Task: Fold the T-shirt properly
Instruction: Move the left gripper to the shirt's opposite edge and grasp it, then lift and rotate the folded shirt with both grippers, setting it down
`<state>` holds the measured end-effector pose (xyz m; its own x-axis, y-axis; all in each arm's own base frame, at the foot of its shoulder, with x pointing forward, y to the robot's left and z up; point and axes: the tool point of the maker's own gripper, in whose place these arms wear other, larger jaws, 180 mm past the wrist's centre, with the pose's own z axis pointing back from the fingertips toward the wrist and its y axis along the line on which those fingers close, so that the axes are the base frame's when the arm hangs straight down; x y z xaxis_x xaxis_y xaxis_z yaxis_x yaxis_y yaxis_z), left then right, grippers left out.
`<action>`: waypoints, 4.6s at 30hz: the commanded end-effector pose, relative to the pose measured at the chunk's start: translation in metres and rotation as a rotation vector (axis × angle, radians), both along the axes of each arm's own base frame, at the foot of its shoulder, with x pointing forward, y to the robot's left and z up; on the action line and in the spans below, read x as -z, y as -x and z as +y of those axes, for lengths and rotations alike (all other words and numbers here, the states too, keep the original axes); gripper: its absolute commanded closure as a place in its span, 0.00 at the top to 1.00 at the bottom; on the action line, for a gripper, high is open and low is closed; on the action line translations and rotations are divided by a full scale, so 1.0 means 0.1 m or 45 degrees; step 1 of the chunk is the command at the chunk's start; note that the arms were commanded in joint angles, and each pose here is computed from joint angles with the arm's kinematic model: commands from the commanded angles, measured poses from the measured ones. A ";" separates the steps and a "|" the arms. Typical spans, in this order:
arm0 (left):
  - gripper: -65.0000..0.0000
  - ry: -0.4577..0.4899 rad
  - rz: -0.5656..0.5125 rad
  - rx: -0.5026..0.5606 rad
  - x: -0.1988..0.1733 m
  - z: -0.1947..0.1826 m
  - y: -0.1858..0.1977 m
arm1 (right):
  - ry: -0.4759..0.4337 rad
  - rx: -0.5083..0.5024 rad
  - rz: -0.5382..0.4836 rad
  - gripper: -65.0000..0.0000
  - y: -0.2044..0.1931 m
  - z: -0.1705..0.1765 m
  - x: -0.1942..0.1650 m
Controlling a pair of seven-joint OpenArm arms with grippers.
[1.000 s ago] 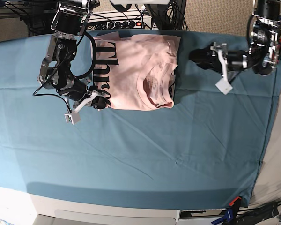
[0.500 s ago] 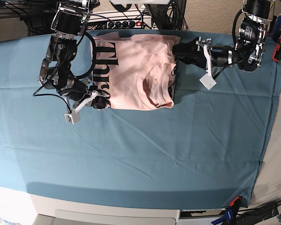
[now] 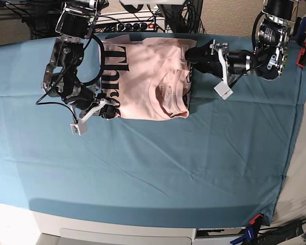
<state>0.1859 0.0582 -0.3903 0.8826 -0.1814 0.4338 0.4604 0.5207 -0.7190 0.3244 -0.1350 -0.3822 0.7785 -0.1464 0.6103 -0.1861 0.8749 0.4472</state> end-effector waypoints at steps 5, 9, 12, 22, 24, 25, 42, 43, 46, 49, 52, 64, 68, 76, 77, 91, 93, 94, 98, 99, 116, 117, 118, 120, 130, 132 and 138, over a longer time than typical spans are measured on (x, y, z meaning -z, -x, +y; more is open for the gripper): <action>0.70 -0.217 -0.004 0.007 0.13 0.30 -0.10 | -0.001 -0.004 -0.046 0.00 -0.05 0.00 -0.08; 0.70 -0.233 -0.021 0.001 0.10 0.34 -0.16 | -0.001 -0.003 -0.043 0.00 -0.04 -0.01 -0.07; 0.70 -0.234 -0.021 -0.006 0.09 0.34 -0.18 | 0.000 -0.003 -0.043 0.00 -0.04 -0.01 -0.07; 0.70 -0.290 -0.070 -0.043 0.00 0.57 -0.38 | 0.003 -0.003 -0.042 0.00 -0.04 -0.01 -0.07; 0.68 -0.288 -0.065 -0.064 -0.03 0.61 -0.39 | 0.002 -0.002 -0.043 0.00 -0.04 -0.01 -0.07; 0.67 -0.283 -0.057 -0.062 -0.03 0.62 -0.38 | 0.002 -0.002 -0.044 0.00 -0.04 -0.01 -0.07; 0.67 -0.172 -0.249 0.154 -0.53 0.14 0.17 | 0.008 -0.002 -0.042 0.00 -0.04 -0.01 -0.06; 0.67 -0.183 -0.272 0.153 -0.55 0.11 0.18 | 0.008 -0.002 -0.042 0.00 -0.04 -0.01 -0.06; 0.67 -0.221 -0.305 0.108 -0.54 0.11 0.13 | 0.007 -0.002 -0.043 0.00 -0.04 -0.01 -0.07; 0.67 -0.245 -0.305 0.047 -0.50 0.09 0.07 | 0.007 -0.002 -0.044 0.00 -0.04 -0.01 -0.07; 0.67 -0.228 -0.303 0.000 -0.49 0.00 0.03 | 0.007 -0.002 -0.044 0.00 -0.04 -0.01 -0.07; 0.67 -0.166 -0.272 -0.099 -0.47 -0.20 0.01 | 0.028 -0.001 -0.036 0.00 -0.03 -0.03 -0.05; 0.67 -0.177 -0.218 -0.132 -0.35 -0.21 0.06 | 0.028 -0.001 -0.036 0.00 -0.03 -0.03 -0.05; 0.67 -0.160 -0.164 -0.156 -0.26 -0.24 0.08 | 0.028 -0.001 -0.036 0.00 -0.03 -0.03 -0.05; 0.67 -0.159 -0.164 -0.156 -0.26 -0.24 0.08 | 0.028 -0.001 -0.036 0.00 -0.03 -0.03 -0.05; 0.37 -0.088 -0.122 -0.184 -0.27 -0.42 0.18 | 0.023 0.009 -0.057 0.00 -0.06 -0.04 -0.07; 0.19 -0.094 -0.132 -0.190 -0.26 -0.41 0.16 | 0.022 0.010 -0.060 0.00 -0.06 -0.04 -0.07; 0.09 -0.104 -0.139 -0.192 -0.26 -0.40 0.15 | 0.022 0.011 -0.062 0.00 -0.07 -0.04 -0.07; 0.00 -0.137 -0.158 -0.190 -0.24 -0.37 0.12 | 0.024 0.008 -0.057 0.00 -0.06 -0.04 -0.07; 0.00 -0.142 -0.162 -0.188 -0.24 -0.37 0.11 | 0.025 0.006 -0.053 0.00 -0.05 -0.04 -0.07; 0.00 -0.319 -0.322 -0.190 -0.27 -0.06 -0.26 | 0.095 -0.051 -0.087 0.00 0.07 -0.05 -0.19; 0.00 -0.344 -0.340 -0.204 -0.27 -0.02 -0.32 | 0.107 -0.053 -0.097 0.00 0.10 -0.05 -0.21; 0.00 -0.358 -0.367 -0.211 -0.29 -0.01 -0.37 | 0.117 -0.056 -0.103 0.00 0.15 -0.05 -0.23; 0.00 -0.374 -0.411 -0.222 -0.33 0.02 -0.48 | 0.133 -0.062 -0.101 0.00 0.27 -0.05 -0.23; 0.00 -0.397 -0.553 -0.293 -0.57 0.10 -1.03 | 0.183 -0.078 -0.080 0.00 0.81 -0.02 -0.21; 0.00 -0.400 -0.547 -0.285 -0.55 0.08 -1.12 | 0.152 -0.081 -0.075 0.00 0.86 0.01 -0.21; 0.00 -0.425 -0.493 -0.215 -0.37 -0.04 -1.39 | 0.060 -0.066 -0.052 0.00 0.93 0.20 -0.18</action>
